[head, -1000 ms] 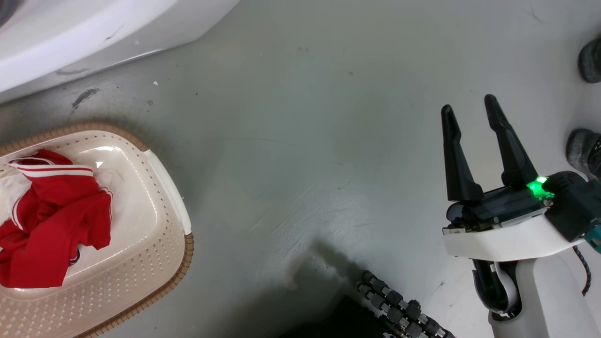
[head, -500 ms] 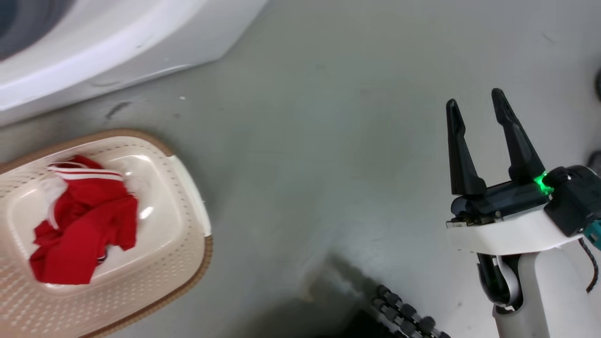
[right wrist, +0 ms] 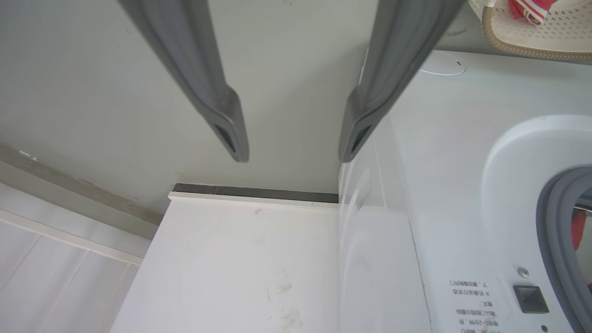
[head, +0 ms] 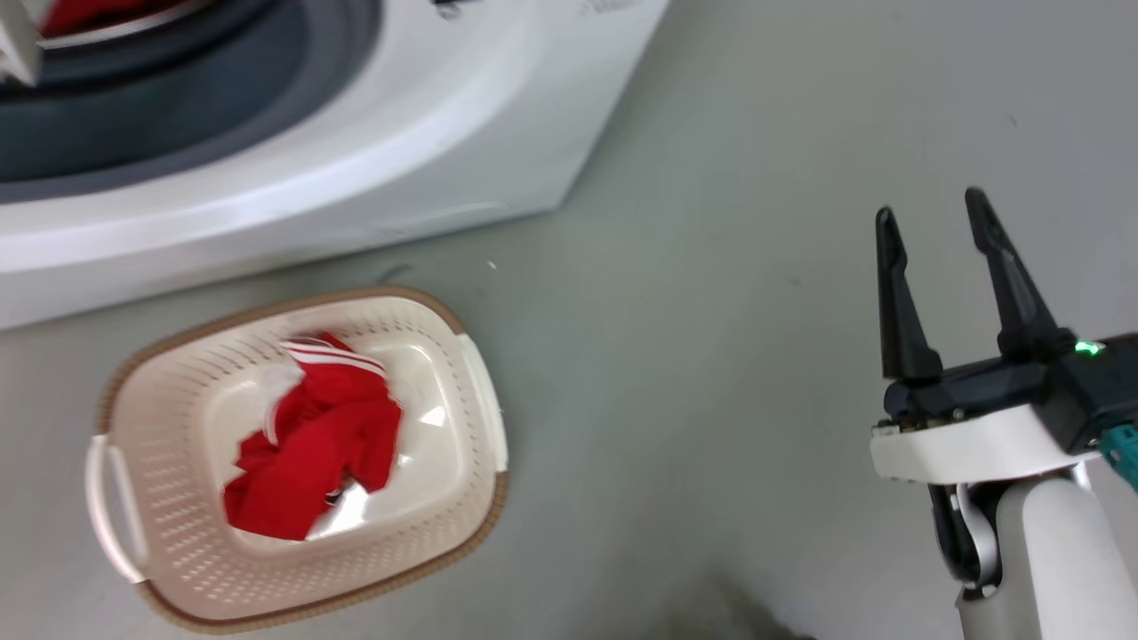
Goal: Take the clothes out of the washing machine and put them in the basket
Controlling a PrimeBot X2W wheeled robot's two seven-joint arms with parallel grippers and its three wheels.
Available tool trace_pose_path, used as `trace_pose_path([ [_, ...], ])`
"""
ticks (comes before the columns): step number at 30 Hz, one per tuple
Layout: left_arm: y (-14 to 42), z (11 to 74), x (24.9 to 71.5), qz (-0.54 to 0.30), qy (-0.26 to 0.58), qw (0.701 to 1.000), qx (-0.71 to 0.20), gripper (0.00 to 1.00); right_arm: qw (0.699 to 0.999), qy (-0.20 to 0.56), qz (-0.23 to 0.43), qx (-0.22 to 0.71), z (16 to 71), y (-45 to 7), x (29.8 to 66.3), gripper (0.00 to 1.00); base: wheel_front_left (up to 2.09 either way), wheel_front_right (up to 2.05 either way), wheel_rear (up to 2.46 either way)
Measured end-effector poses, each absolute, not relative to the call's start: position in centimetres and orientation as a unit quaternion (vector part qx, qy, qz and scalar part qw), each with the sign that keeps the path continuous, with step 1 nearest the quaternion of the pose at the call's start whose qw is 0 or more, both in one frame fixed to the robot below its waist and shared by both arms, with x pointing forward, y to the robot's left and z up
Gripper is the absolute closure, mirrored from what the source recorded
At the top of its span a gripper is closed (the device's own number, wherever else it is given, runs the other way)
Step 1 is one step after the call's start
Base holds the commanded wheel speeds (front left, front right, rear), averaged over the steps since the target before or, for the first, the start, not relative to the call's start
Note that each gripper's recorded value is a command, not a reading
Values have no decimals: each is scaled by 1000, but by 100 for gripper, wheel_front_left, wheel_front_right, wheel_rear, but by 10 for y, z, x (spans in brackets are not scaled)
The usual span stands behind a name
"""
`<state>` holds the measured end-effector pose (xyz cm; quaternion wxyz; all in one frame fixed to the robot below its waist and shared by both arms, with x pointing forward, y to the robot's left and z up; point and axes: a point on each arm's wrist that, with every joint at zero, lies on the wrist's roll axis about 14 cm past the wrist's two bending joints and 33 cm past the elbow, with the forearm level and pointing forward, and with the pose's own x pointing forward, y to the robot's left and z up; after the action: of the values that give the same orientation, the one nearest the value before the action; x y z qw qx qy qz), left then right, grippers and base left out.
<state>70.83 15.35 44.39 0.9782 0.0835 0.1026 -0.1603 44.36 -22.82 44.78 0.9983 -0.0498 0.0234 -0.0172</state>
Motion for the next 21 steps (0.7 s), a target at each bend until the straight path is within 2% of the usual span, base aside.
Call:
trace_pose_path([
  [13,167,502,601,-147,24,987,68,100,998,-35,24,-47,497,-194,420,0,0,0,0],
  [21,164,583,533,-129,-103,984,62,100,995,-72,44,-46,525,-178,405,0,0,0,0],
])
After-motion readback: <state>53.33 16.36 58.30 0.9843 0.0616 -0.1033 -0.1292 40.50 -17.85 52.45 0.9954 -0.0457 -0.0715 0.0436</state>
